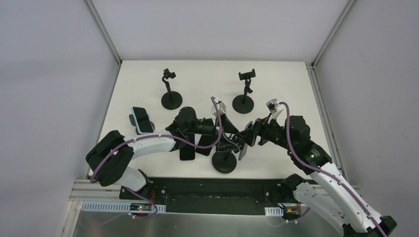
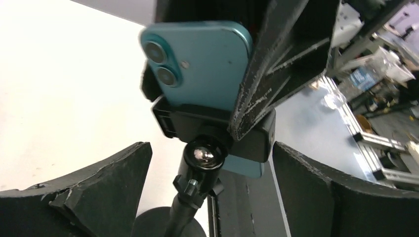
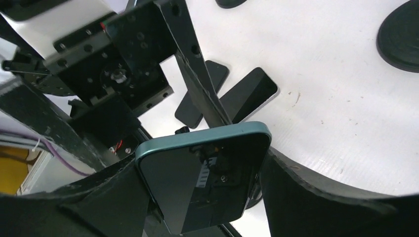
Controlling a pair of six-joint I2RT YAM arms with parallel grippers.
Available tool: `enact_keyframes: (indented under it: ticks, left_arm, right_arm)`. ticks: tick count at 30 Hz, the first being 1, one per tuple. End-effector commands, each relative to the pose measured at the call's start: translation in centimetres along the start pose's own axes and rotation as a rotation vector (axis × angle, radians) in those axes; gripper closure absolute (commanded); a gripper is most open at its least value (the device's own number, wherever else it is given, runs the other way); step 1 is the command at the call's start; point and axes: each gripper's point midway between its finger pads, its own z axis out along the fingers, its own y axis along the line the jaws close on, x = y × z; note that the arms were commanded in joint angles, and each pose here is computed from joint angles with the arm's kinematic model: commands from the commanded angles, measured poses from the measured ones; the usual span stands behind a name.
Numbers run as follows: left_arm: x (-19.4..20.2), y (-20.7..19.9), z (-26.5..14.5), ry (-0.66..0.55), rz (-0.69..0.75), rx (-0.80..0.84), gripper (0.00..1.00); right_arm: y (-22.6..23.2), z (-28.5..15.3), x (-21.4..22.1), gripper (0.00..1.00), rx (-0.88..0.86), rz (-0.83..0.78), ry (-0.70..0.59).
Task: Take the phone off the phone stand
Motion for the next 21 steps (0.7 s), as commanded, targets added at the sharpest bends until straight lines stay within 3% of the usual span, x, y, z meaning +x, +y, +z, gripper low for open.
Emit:
enact_keyframes:
  ticks: [1, 12, 21]
  left_arm:
    - [-4.0, 0.1, -1.0, -0.122, 0.070, -0.079, 0.01]
    - [-4.2, 0.7, -0.6, -0.127, 0.054, -0.096, 0.01]
    - [-4.4, 1.6, 0.4, -0.127, 0.041, -0.105, 0.01]
  right_arm:
    - [-1.2, -0.2, -0.3, 1.00, 0.168, 0.155, -0.051]
    - [-0.7, 1.4, -1.6, 1.00, 0.269, 0.233, -0.138]
    - [1.3, 2.1, -1.1, 1.00, 0.279, 0.195, -0.111]
